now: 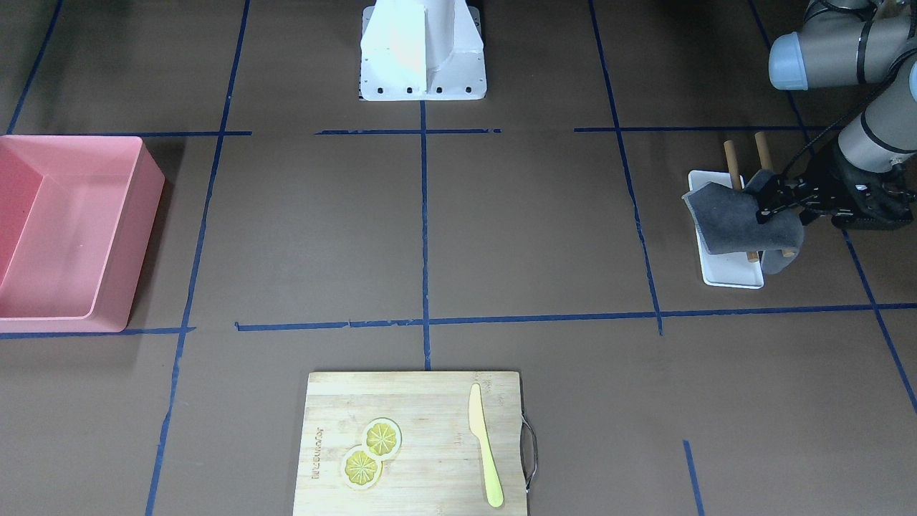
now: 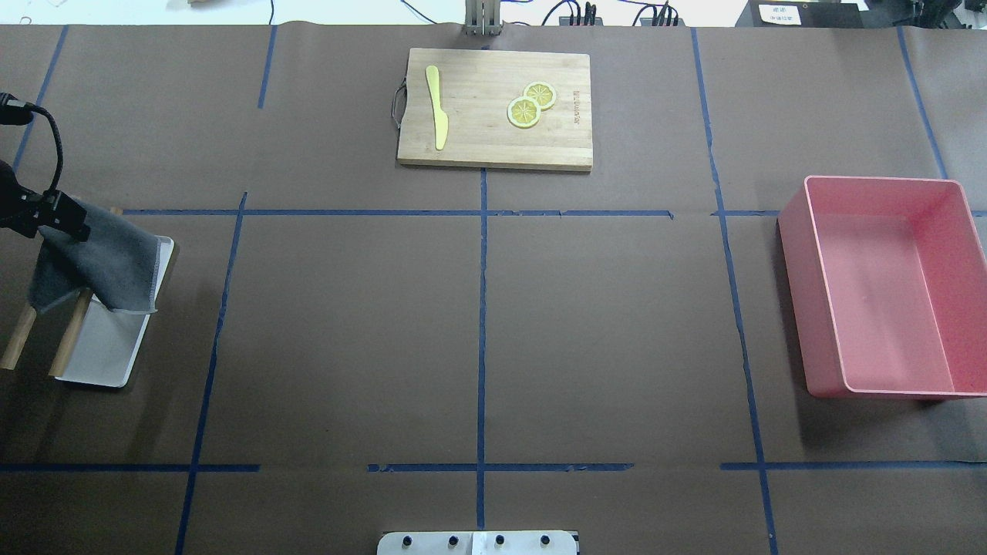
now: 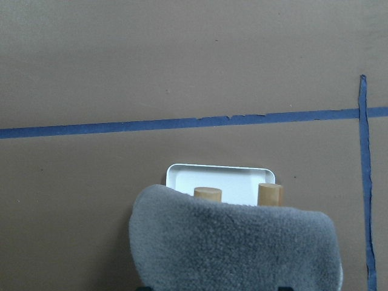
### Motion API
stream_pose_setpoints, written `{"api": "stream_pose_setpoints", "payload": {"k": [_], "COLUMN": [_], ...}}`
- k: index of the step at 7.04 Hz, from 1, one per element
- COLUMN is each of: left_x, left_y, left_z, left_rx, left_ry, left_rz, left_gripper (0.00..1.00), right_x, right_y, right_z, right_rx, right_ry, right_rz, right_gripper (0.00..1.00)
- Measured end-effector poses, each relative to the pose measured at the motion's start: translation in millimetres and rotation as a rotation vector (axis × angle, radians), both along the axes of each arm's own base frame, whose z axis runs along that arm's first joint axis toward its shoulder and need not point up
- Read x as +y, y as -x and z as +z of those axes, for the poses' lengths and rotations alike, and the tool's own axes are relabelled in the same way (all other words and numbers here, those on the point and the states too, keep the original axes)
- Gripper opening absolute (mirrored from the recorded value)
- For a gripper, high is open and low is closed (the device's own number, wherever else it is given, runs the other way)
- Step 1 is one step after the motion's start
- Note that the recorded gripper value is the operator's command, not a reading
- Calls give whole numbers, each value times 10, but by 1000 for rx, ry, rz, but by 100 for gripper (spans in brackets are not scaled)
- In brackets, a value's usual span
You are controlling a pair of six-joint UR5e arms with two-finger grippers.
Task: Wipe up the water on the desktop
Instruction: 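Lower the left gripper onto the grey cloth on the white tray and grasp it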
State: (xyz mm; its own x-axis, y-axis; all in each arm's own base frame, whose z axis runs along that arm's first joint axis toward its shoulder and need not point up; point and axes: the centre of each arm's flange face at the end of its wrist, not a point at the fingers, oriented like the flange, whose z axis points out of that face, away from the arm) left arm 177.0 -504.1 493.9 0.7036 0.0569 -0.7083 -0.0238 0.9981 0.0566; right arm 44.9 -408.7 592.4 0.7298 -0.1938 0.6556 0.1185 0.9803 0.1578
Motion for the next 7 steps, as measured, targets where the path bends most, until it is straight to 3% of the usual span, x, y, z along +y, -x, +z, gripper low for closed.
{"api": "stream_pose_setpoints", "payload": {"k": [2, 7], "left_x": [-5, 9], "left_y": [-1, 44], "left_z": [-12, -83], "left_rx": [0, 3], "left_ry": [-3, -11], "left_rz": [0, -7], "left_gripper": [1, 0], "right_x": [0, -5], "right_y": [1, 2], "right_z": [-11, -40], "right_rx": [-1, -3], "right_ry": [-2, -8], "right_rz": [0, 0], "right_gripper": [100, 100]}}
